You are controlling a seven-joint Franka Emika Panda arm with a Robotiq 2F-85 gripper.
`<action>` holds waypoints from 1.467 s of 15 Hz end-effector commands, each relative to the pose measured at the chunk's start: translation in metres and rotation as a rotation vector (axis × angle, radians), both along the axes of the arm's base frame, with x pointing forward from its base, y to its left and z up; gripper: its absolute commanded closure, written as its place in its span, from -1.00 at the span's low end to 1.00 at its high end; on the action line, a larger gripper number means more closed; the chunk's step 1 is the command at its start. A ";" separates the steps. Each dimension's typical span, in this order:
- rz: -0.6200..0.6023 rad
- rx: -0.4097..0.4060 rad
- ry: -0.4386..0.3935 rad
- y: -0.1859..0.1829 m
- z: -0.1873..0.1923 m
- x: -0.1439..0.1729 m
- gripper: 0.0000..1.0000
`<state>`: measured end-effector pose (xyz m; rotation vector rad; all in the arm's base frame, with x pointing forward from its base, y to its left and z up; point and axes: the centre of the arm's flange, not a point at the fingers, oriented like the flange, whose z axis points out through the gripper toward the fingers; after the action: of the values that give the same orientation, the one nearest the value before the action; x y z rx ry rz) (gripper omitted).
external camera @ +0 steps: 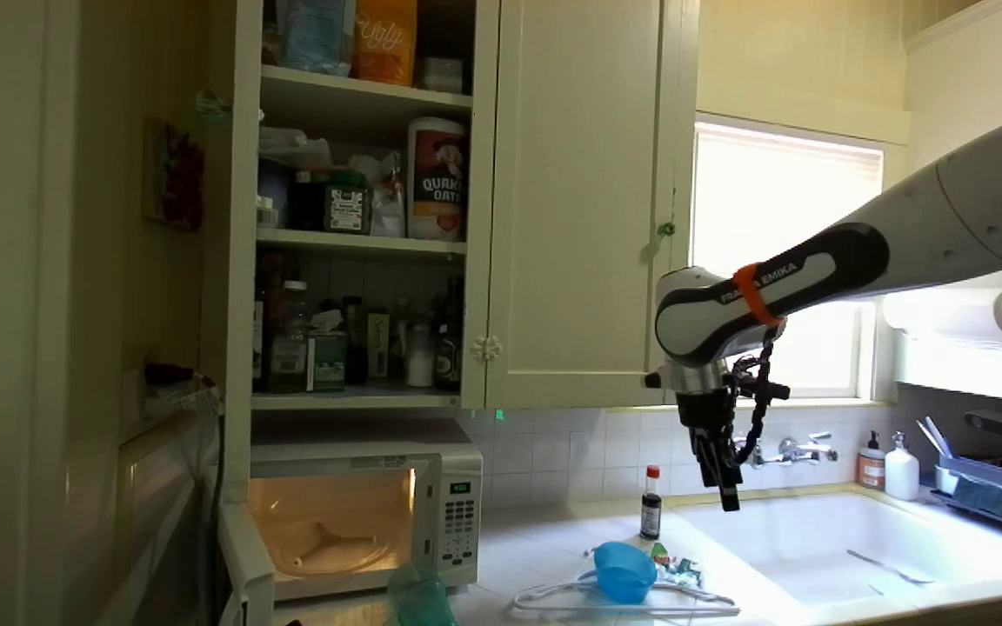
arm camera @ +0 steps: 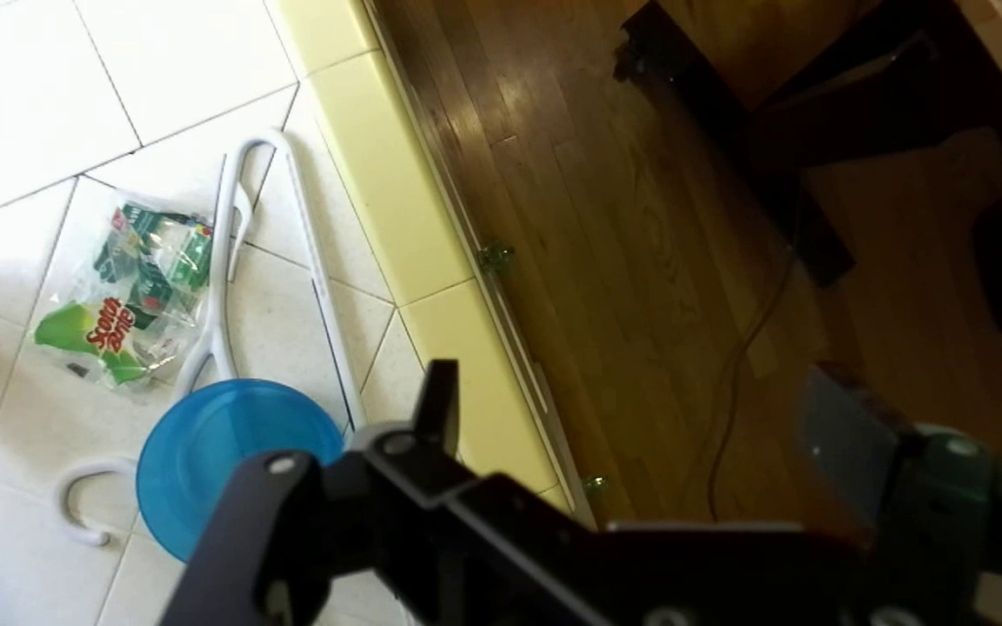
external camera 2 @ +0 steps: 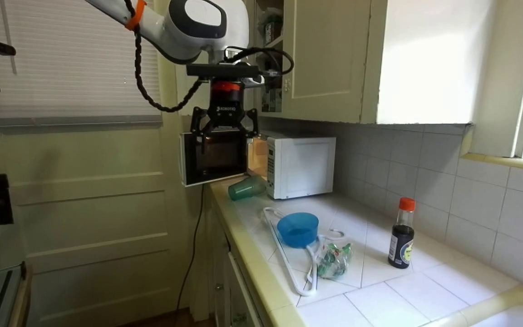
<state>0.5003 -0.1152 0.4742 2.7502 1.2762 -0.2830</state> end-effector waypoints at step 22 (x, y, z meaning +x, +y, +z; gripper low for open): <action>-0.272 -0.164 -0.485 0.010 -0.160 0.078 -0.96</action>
<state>0.5279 -0.1017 0.3395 2.6214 0.7273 0.3293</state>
